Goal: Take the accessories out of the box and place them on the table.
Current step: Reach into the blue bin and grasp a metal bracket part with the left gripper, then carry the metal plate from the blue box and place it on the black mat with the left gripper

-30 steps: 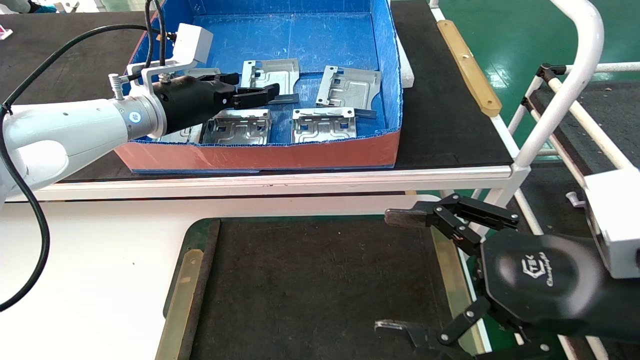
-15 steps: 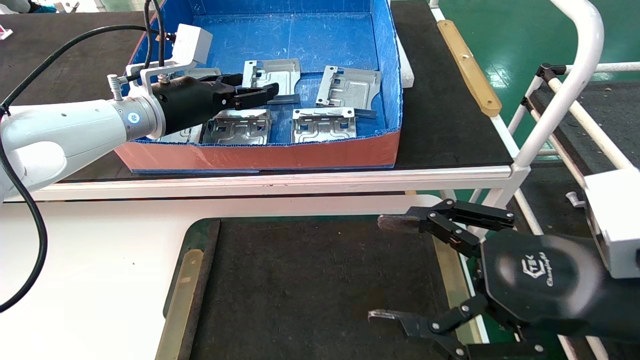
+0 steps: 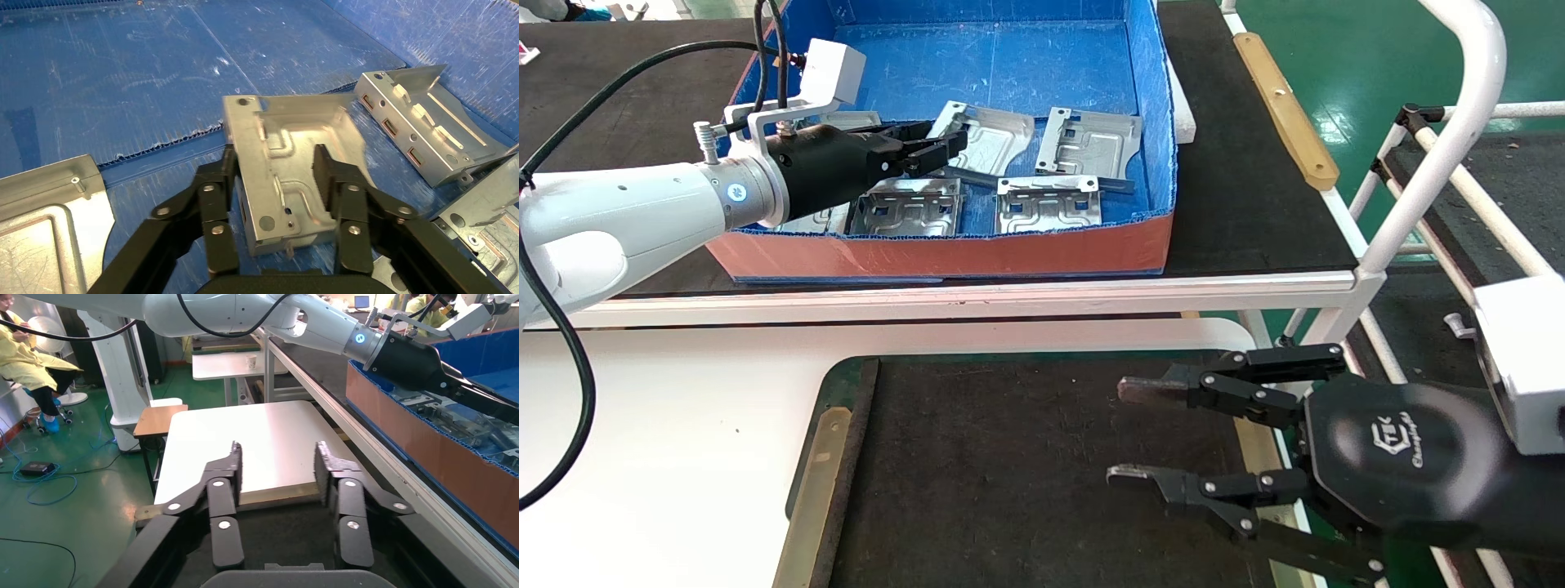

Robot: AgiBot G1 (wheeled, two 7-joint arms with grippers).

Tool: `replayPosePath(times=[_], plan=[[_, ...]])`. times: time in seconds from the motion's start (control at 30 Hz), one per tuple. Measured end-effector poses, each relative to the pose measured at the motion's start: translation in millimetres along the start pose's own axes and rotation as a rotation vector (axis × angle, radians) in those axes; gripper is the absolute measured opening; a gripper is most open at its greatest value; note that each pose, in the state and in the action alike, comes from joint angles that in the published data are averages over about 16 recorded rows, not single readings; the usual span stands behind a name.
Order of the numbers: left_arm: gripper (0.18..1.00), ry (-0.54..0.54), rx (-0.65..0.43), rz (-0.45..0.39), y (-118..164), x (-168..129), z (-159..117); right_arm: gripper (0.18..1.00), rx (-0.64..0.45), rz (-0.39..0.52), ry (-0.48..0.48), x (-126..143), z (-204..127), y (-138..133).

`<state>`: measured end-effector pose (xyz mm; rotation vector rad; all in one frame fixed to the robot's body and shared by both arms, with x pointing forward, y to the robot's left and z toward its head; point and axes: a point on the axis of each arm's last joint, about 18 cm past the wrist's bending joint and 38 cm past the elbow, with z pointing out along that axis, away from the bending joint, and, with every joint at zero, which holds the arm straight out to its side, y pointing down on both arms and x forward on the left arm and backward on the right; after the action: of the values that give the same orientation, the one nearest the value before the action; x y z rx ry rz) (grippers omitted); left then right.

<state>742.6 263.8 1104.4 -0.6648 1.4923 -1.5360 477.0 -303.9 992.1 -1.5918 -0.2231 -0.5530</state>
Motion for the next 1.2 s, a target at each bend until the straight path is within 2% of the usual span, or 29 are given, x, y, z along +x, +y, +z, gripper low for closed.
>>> replayPosePath(times=[0.23,0.43,0.63,0.9,1.2], plan=[[0.453,0.0,0.0,0.0,0.0,0.0,0.1,0.419,0.0,0.0,0.0,0.0,0.0,0.0],[0.351,-0.005,0.002,0.016,-2.0,0.9,1.5,0.314,0.0,0.0,0.0,0.0,0.0,0.0],[0.299,-0.014,0.018,0.05,-11.3,2.0,3.0,0.242,0.0,0.0,0.0,0.1,0.0,0.0],[0.282,-0.02,0.07,0.111,-36.3,4.0,0.6,0.201,0.0,0.0,0.0,0.1,0.0,0.0],[0.277,0.084,0.155,0.163,-64.1,17.7,-19.6,0.191,0.0,0.0,0.0,0.1,0.0,0.0]])
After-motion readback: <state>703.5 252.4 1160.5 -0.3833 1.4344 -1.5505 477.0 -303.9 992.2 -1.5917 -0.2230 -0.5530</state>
